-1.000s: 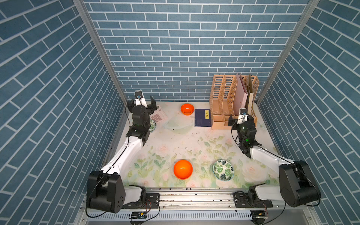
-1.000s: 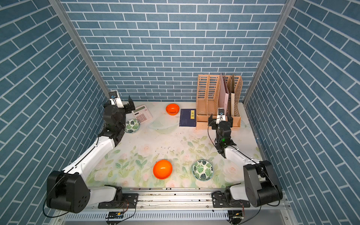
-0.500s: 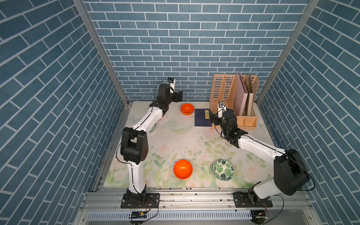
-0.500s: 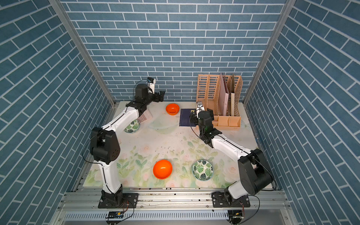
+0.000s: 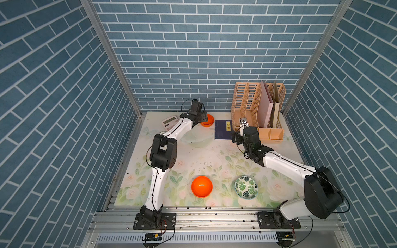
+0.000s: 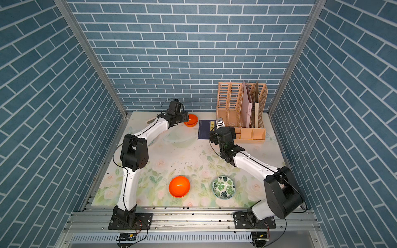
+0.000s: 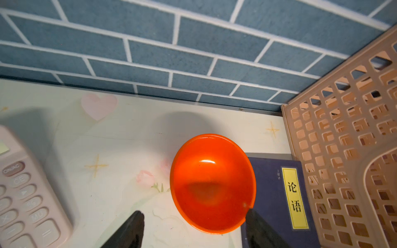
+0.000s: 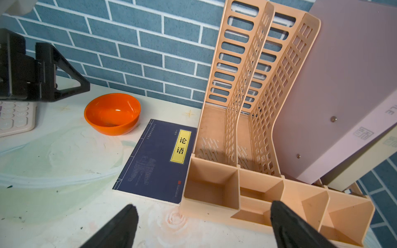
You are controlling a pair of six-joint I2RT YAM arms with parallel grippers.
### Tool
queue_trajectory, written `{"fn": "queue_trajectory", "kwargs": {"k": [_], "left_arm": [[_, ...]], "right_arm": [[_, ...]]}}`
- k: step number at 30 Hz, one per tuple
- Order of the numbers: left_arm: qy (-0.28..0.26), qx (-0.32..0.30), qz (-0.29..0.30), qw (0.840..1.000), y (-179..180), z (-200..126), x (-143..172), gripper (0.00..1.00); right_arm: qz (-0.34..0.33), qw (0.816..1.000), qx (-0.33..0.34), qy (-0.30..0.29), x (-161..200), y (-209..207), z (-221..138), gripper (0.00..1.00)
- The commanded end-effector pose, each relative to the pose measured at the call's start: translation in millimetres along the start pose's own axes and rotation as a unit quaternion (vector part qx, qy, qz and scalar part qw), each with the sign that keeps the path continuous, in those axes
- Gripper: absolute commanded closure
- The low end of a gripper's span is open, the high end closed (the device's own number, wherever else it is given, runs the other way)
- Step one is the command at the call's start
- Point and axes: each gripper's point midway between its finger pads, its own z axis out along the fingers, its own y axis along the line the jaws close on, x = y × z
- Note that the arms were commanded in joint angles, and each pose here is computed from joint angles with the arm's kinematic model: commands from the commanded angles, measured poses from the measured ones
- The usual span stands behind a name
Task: Stack the bowls
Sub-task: Pick up the bowl from the center of the board.
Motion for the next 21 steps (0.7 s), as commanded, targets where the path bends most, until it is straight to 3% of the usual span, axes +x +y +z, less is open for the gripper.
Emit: {"fn": "queue_trajectory", "kwargs": {"k": [1,10,21], "left_arm": [[0.008,-0.016,-0.032,0.999,8,11,11,0.25],[0.030,-0.025,-0.076,0.996,12,40,28,0.29],[0.047,-0.021,-0.086,0.995,12,66,46,0.39]], "right_arm": [[0.018,1.000,-0.003,0.001,1,0,-6,0.00],[0.026,1.000,-0.016,0.006,16,5,-8,0.00],[0.030,0.999,-0.031,0.020,34,13,-1,0.00]]}}
